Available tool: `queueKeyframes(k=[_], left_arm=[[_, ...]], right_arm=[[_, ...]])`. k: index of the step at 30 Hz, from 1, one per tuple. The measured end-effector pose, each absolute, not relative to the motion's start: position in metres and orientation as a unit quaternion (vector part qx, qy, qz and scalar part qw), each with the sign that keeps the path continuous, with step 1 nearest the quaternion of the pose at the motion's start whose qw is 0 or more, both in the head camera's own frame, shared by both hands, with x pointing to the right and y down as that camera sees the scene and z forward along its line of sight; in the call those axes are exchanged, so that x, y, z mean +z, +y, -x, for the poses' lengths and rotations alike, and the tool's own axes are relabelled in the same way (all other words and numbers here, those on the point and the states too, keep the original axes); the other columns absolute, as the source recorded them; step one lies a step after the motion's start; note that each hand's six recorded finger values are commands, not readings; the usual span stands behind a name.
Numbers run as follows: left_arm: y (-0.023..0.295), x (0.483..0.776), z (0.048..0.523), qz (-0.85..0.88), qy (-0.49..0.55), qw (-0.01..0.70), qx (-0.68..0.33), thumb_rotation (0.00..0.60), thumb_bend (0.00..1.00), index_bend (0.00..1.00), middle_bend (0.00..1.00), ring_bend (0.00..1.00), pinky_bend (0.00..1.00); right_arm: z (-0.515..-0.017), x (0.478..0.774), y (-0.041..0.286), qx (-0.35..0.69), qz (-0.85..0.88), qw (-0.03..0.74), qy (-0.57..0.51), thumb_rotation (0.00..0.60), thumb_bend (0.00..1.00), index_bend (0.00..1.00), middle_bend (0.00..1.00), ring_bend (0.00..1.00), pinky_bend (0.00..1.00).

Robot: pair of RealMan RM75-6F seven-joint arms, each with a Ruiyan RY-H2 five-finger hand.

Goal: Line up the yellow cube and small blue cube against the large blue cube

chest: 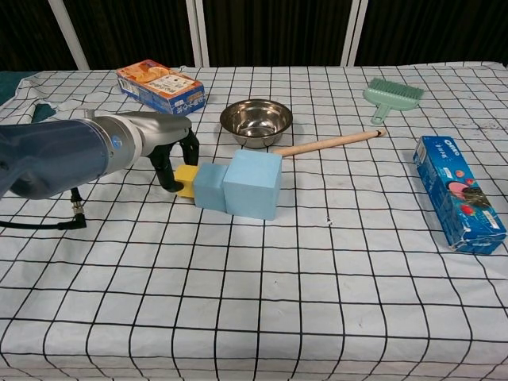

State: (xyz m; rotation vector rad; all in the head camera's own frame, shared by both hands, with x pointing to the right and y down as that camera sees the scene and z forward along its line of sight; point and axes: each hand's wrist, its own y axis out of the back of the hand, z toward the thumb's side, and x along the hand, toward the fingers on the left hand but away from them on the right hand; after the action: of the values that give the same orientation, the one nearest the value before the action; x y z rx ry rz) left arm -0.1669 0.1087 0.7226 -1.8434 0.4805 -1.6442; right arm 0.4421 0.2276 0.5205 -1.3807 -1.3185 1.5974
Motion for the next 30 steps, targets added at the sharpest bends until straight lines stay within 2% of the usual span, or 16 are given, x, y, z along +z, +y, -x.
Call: queueKeyframes(k=[5, 13, 21, 30], left_arm=[[0.108, 0.723, 0.167, 0.697, 0.183, 0.307, -0.621, 0.600, 0.34, 0.42, 0.26, 0.00, 0.00], [0.111, 0.724, 0.167, 0.699, 0.177, 0.305, -0.622, 0.600, 0.21, 0.24, 0.25, 0.00, 0.00], [0.109, 0.723, 0.167, 0.699, 0.179, 0.305, -0.621, 0.600, 0.20, 0.19, 0.25, 0.00, 0.00], [0.103, 0.708, 0.184, 0.694, 0.194, 0.324, -0.614, 0.600, 0.20, 0.21, 0.24, 0.00, 0.00]], right_arm=[[-0.442, 0.521, 0.228, 0.608, 0.525, 0.320, -0.502, 0.600, 0.19, 0.10, 0.05, 0.19, 0.12], [-0.442, 0.521, 0.228, 0.609, 0.525, 0.320, -0.501, 0.600, 0.19, 0.10, 0.05, 0.19, 0.12], [-0.443, 0.520, 0.228, 0.608, 0.525, 0.320, -0.502, 0.600, 0.19, 0.10, 0.05, 0.19, 0.12], [-0.442, 0.519, 0.228, 0.607, 0.525, 0.321, -0.502, 0.600, 0.19, 0.10, 0.05, 0.19, 0.12]])
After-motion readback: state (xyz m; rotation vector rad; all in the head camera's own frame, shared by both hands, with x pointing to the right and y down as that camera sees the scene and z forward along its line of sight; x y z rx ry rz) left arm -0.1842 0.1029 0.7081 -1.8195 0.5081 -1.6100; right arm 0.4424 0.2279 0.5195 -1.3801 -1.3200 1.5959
